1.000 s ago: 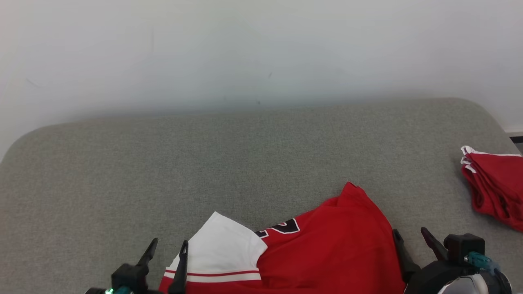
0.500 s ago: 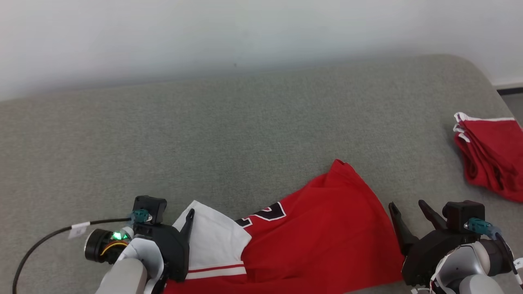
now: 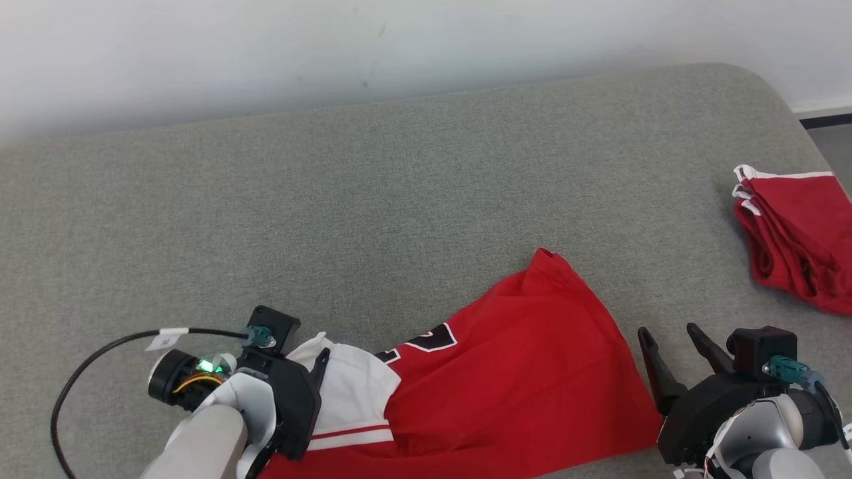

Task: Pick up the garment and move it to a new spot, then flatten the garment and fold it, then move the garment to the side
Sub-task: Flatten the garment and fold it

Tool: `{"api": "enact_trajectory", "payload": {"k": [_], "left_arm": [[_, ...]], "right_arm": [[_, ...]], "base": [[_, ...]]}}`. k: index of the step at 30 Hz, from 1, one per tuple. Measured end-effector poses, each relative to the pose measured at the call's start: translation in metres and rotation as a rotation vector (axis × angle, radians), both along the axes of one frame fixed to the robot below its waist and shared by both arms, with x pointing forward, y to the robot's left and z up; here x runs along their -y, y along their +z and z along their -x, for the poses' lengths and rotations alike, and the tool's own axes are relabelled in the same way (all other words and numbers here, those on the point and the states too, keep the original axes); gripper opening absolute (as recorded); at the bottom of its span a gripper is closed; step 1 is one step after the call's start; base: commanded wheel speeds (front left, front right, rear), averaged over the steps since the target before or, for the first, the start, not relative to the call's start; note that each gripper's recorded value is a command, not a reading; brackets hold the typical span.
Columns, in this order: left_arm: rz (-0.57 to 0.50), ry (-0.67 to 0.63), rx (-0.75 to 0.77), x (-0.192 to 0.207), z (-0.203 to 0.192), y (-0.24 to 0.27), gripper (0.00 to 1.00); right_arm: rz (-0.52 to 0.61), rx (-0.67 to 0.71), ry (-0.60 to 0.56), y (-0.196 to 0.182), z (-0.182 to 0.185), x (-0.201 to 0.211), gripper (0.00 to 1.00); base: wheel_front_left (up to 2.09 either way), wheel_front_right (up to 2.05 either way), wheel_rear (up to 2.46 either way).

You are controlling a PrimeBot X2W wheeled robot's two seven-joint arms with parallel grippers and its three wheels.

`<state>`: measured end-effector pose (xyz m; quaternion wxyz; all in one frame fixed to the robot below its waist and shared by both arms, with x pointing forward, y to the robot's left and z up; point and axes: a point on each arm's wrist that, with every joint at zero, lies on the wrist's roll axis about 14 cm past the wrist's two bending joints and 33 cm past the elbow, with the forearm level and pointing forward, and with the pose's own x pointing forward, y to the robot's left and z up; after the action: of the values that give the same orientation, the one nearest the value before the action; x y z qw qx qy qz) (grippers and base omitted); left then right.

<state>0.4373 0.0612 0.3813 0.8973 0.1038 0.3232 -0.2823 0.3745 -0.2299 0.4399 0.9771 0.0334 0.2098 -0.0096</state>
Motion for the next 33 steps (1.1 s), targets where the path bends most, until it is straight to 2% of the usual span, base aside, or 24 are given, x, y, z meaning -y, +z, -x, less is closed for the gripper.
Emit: {"api": "enact_trajectory", "payload": {"k": [6,7,8,9,16,22,28,33], "left_arm": [[-0.034,-0.046,-0.023,0.004,0.003,0.000,1.00],[-0.042,-0.053,-0.026,0.004,0.003,-0.001,0.93],[-0.049,-0.061,-0.024,0.005,0.002,-0.001,0.32],[-0.056,-0.070,-0.020,0.006,0.001,-0.001,0.00],[-0.037,-0.064,0.025,0.014,-0.006,0.002,0.00],[0.009,0.020,0.166,0.006,-0.022,0.023,0.00],[0.156,0.117,0.334,0.002,-0.038,0.061,0.00],[0.237,0.136,0.409,-0.005,-0.021,0.069,0.00]], "right_arm": [[-0.001,0.004,0.011,0.001,-0.002,-0.004,1.00],[-0.002,0.004,0.012,0.001,-0.002,-0.004,1.00],[-0.002,0.004,0.013,0.001,-0.003,-0.004,1.00],[-0.002,0.004,0.014,0.001,-0.003,-0.005,1.00],[-0.001,0.002,0.002,0.002,-0.004,0.001,1.00],[-0.003,0.010,0.004,0.004,-0.004,0.000,1.00],[-0.007,0.011,-0.005,0.008,-0.006,0.003,1.00],[-0.025,-0.062,-0.044,-0.001,-0.001,0.010,1.00]], "base": [[0.00,0.00,0.00],[0.00,0.00,0.00],[0.00,0.00,0.00],[0.00,0.00,0.00],[0.00,0.00,0.00],[0.00,0.00,0.00],[0.00,0.00,0.00],[0.00,0.00,0.00]]}}
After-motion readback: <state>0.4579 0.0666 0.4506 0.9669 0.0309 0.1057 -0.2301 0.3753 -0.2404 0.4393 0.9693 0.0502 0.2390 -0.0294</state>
